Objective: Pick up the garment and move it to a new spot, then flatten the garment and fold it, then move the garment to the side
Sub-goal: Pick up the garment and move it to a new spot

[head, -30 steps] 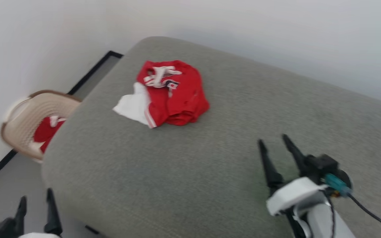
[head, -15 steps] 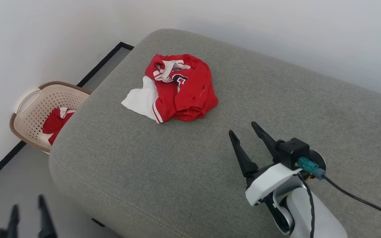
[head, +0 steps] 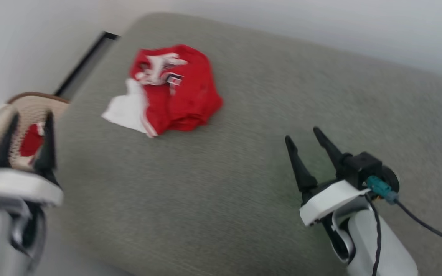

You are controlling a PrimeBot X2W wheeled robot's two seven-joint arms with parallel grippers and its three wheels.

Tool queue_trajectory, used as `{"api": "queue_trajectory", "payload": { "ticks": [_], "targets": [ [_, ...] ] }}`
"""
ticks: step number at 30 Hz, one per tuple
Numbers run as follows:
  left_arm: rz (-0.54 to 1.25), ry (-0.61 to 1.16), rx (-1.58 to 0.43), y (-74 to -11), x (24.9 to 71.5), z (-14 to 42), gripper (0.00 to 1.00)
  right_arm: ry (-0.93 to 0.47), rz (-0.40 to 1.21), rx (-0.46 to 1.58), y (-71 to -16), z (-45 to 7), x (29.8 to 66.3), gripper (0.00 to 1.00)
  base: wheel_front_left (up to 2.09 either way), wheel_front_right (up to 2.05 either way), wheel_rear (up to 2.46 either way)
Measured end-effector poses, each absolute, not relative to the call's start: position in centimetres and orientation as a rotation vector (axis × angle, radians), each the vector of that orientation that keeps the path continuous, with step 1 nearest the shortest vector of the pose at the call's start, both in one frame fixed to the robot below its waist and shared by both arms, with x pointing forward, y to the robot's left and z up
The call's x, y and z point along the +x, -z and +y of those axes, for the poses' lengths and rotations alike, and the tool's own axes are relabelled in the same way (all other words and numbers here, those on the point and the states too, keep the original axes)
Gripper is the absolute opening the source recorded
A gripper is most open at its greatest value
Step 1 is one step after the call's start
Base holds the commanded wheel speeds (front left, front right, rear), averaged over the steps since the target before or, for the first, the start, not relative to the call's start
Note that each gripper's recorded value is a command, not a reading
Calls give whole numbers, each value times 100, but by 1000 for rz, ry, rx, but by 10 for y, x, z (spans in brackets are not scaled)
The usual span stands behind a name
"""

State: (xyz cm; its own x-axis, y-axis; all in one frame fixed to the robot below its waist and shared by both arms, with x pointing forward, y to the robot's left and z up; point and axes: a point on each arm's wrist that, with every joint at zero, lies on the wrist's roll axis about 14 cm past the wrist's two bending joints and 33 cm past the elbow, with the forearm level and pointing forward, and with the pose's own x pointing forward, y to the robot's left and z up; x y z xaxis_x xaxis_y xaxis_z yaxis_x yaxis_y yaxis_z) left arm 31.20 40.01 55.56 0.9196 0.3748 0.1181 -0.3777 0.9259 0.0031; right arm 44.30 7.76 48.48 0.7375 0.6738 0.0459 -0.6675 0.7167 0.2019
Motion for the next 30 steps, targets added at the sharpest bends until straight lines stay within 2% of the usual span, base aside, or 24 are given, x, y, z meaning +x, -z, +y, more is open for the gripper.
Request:
{"api": "queue_trajectory", "payload": {
  "ticks": [6,8,10,15,21,30],
  "targets": [
    [2,-254,11,-540,385,402,100,-629,45,236,-467,38,466,100,0,0,0],
    [90,-219,6,-524,405,403,100,-590,46,243,-462,23,472,100,0,0,0],
    [194,-209,-85,-501,420,400,100,-546,57,251,-455,7,477,100,0,0,0],
    [473,-146,-204,-451,446,386,100,-464,81,259,-439,-25,482,100,0,0,0],
    [647,-93,-314,-415,470,366,100,-387,82,252,-430,-55,488,100,0,0,0],
    [757,-36,-371,-375,499,337,100,-317,103,227,-415,-84,488,100,0,0,0]
  ]
}}
